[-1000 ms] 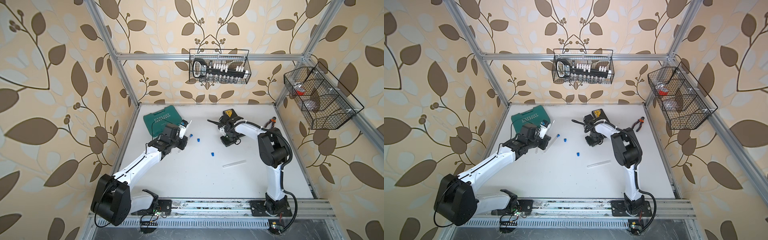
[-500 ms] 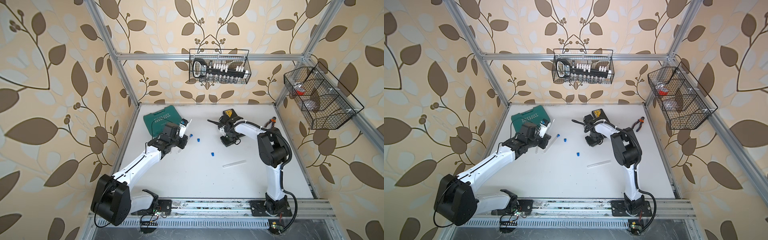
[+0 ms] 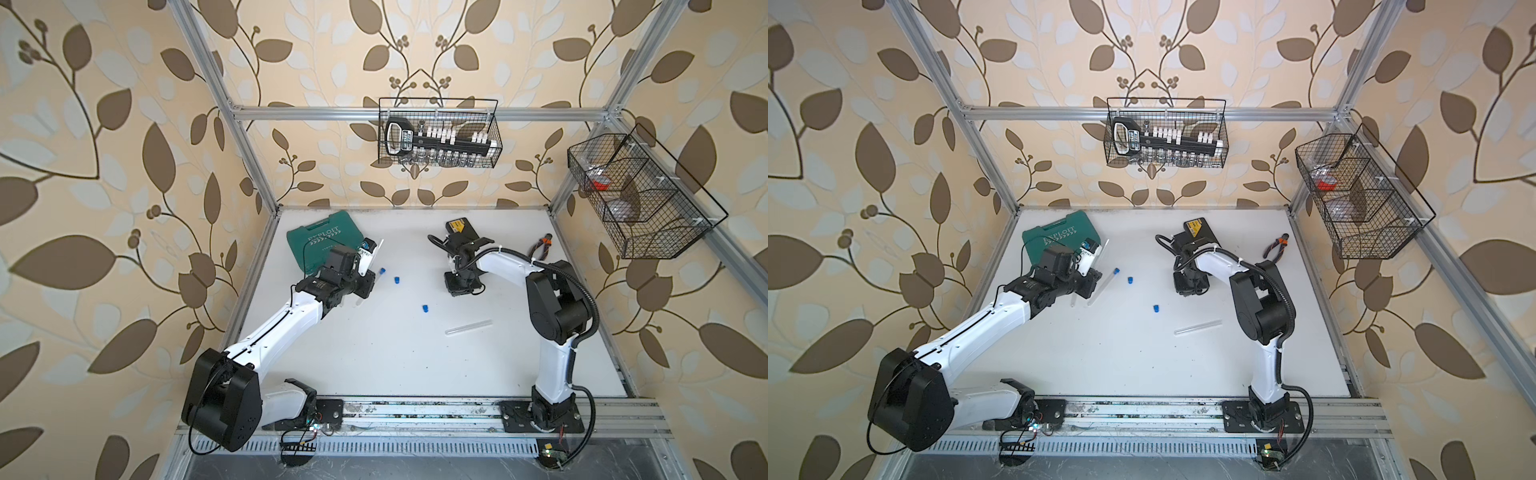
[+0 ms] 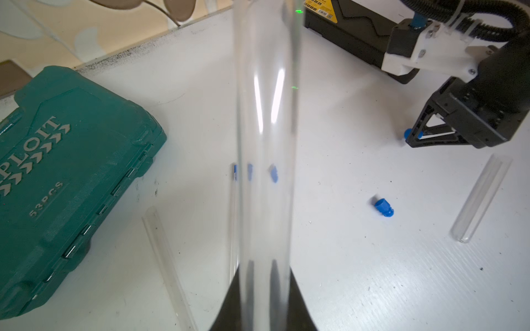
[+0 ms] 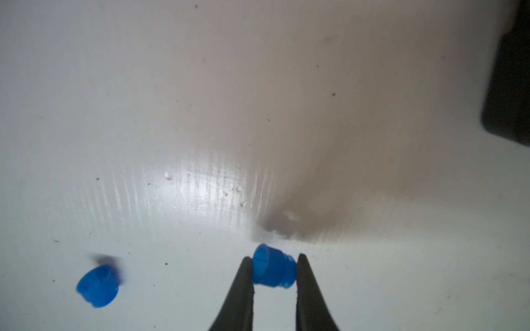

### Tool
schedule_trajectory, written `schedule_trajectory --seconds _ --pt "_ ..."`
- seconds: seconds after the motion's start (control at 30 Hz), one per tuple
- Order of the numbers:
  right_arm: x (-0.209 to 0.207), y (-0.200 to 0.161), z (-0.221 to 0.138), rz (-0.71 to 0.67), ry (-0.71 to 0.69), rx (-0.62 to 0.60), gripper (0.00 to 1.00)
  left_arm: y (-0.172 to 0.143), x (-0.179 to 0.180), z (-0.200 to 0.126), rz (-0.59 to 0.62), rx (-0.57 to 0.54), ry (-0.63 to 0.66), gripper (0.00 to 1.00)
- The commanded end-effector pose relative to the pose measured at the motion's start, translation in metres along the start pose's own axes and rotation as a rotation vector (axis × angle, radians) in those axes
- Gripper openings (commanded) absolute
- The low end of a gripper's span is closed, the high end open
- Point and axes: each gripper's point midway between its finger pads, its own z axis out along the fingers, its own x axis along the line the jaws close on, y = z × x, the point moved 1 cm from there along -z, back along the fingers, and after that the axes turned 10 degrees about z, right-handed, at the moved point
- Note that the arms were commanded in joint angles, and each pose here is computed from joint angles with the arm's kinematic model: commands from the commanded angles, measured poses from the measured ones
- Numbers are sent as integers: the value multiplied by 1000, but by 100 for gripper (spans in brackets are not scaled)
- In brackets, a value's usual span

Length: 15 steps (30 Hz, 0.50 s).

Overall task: Insert stoppers into test tubes
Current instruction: Place the stopper at the center of the board.

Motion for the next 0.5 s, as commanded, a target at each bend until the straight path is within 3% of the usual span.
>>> schedule_trajectory --seconds 0.0,0.47 --pt "2 -2 1 93 23 -2 19 19 0 -9 14 -52 -11 0" --pt "2 -7 17 73 -4 46 23 19 0 -10 18 -55 -9 0"
